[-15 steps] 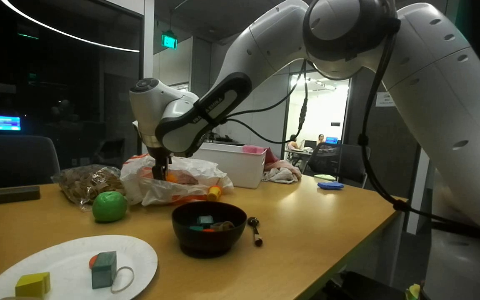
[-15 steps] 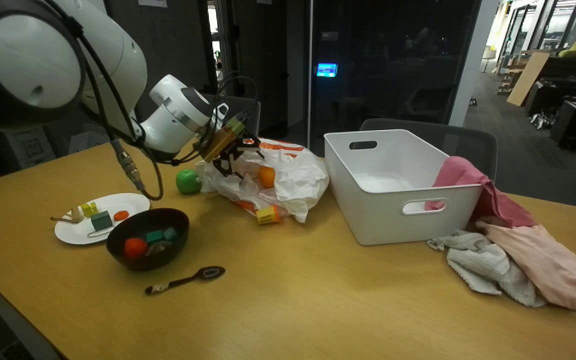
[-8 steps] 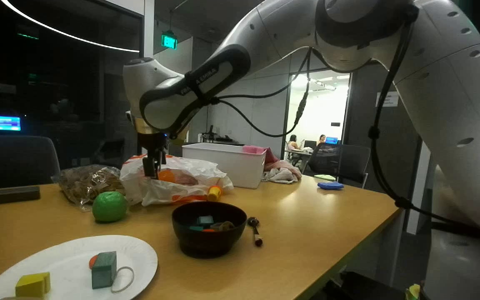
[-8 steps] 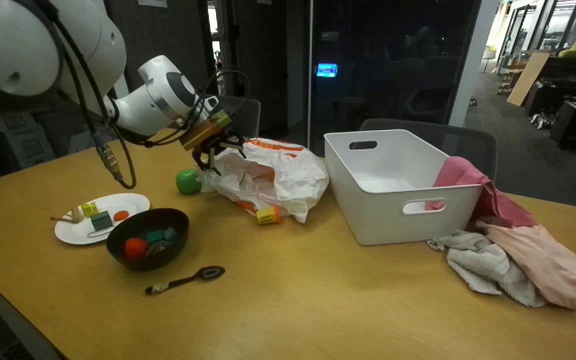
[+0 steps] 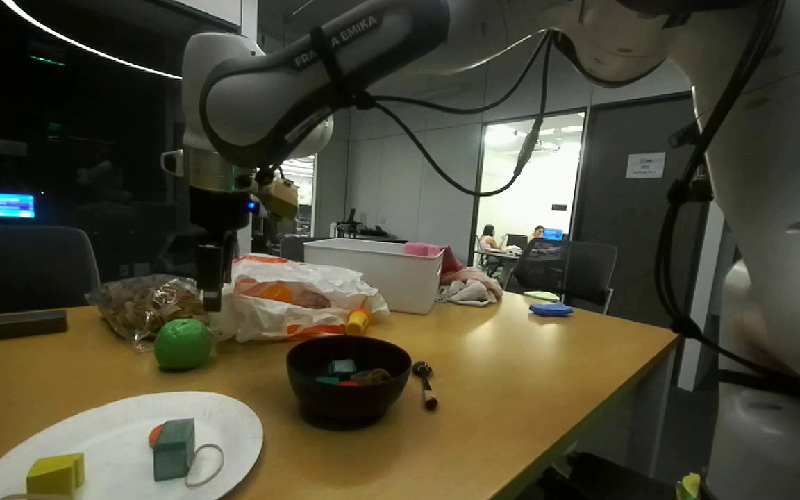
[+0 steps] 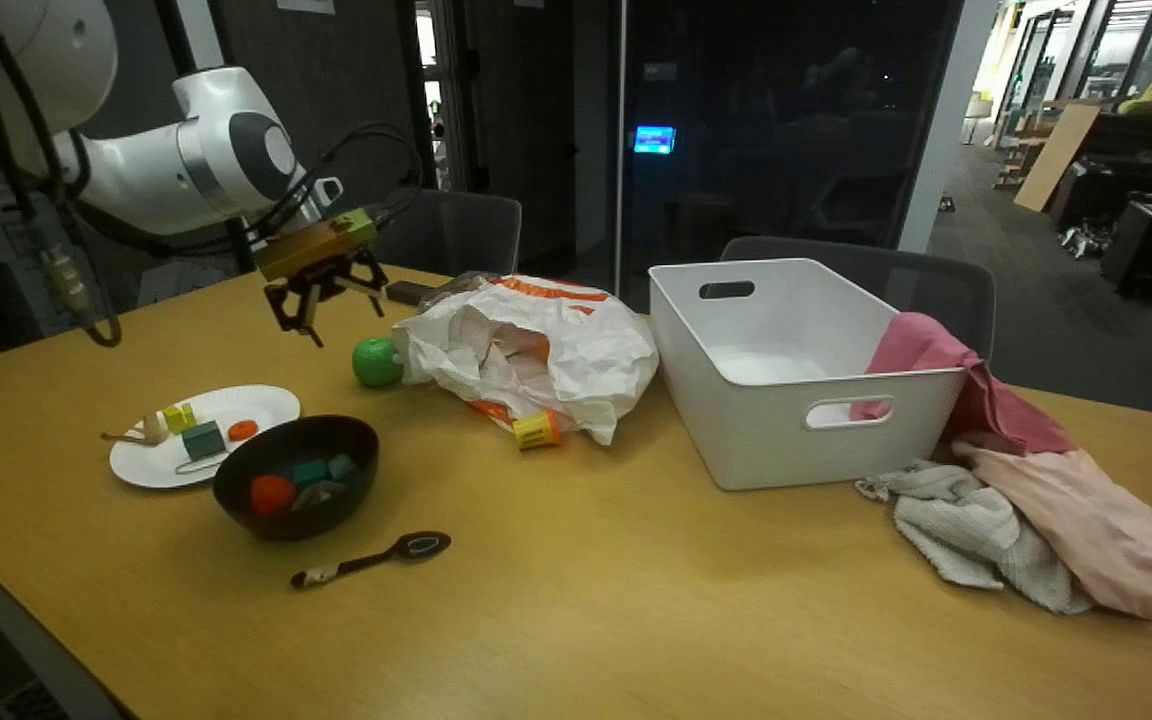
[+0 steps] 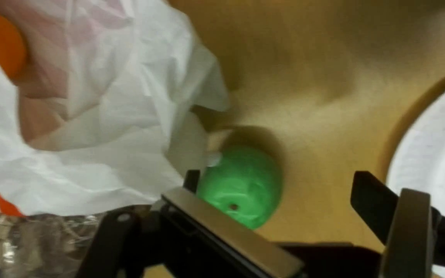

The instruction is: Put the orange, the apple and the yellow container in the plastic

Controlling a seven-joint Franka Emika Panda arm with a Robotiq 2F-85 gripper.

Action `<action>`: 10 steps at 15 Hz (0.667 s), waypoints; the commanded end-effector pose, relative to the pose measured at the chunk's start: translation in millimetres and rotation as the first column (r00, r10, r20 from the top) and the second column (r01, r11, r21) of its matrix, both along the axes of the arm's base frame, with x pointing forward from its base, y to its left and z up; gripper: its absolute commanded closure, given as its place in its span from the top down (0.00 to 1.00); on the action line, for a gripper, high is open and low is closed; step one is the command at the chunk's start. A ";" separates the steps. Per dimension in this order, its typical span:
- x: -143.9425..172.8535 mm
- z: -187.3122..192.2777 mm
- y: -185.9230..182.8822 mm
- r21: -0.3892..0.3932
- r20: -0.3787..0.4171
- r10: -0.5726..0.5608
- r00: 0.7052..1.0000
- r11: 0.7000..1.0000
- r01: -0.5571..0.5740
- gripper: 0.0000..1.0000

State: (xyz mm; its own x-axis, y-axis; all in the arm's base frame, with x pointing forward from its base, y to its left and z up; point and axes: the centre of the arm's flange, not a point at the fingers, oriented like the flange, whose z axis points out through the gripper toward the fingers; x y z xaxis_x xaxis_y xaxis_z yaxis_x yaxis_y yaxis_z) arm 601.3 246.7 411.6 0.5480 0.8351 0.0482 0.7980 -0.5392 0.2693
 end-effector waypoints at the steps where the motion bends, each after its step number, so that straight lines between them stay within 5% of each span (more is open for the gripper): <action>1: -29.1 -13.1 6.6 0.076 -0.087 0.147 0.985 0.987 -0.141 1.00; 5: -27.8 -30.9 25.5 0.046 -0.062 0.261 0.963 0.965 -0.258 1.00; 10: -5.0 -41.6 39.3 -0.100 0.000 0.365 0.931 0.926 -0.363 1.00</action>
State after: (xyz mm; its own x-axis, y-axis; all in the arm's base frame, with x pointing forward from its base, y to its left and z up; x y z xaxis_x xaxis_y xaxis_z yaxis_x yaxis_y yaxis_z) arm 578.2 281.3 373.9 0.2642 0.9645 -0.0008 0.9327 -0.2553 0.2548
